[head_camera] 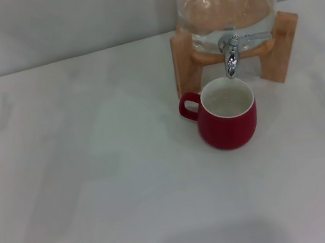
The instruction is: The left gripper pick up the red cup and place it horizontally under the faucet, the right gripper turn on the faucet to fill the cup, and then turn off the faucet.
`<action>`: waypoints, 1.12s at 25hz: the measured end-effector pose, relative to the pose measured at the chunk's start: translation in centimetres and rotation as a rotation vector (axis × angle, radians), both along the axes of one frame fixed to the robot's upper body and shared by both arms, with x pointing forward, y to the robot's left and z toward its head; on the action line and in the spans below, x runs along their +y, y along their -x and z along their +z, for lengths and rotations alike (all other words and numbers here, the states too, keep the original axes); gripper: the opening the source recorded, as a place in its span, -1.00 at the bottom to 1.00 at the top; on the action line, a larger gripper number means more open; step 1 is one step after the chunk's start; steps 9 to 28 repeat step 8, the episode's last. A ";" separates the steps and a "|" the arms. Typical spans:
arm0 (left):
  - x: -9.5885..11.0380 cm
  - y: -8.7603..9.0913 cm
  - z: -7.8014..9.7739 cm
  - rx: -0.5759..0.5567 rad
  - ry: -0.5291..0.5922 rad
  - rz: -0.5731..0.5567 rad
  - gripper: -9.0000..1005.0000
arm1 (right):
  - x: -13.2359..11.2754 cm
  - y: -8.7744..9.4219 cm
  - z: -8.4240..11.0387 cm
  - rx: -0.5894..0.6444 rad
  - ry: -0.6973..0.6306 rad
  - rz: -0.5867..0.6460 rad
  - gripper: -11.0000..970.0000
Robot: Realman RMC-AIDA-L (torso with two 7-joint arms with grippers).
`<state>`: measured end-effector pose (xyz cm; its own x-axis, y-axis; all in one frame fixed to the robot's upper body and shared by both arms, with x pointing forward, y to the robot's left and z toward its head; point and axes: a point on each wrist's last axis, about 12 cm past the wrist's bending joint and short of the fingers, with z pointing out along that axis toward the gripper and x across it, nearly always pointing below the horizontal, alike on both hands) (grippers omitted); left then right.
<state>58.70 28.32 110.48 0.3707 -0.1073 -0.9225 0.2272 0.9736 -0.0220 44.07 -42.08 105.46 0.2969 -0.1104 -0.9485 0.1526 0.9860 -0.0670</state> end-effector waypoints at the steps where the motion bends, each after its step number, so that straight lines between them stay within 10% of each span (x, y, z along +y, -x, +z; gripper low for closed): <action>1: -0.1 0.0 0.1 -0.006 0.001 -0.003 0.72 | 0.0 -0.1 0.0 -0.002 -0.001 -0.002 0.24; 28: -0.2 0.0 0.0 -0.007 0.002 -0.006 0.72 | -0.1 -0.3 0.1 -0.007 -0.006 -0.012 0.24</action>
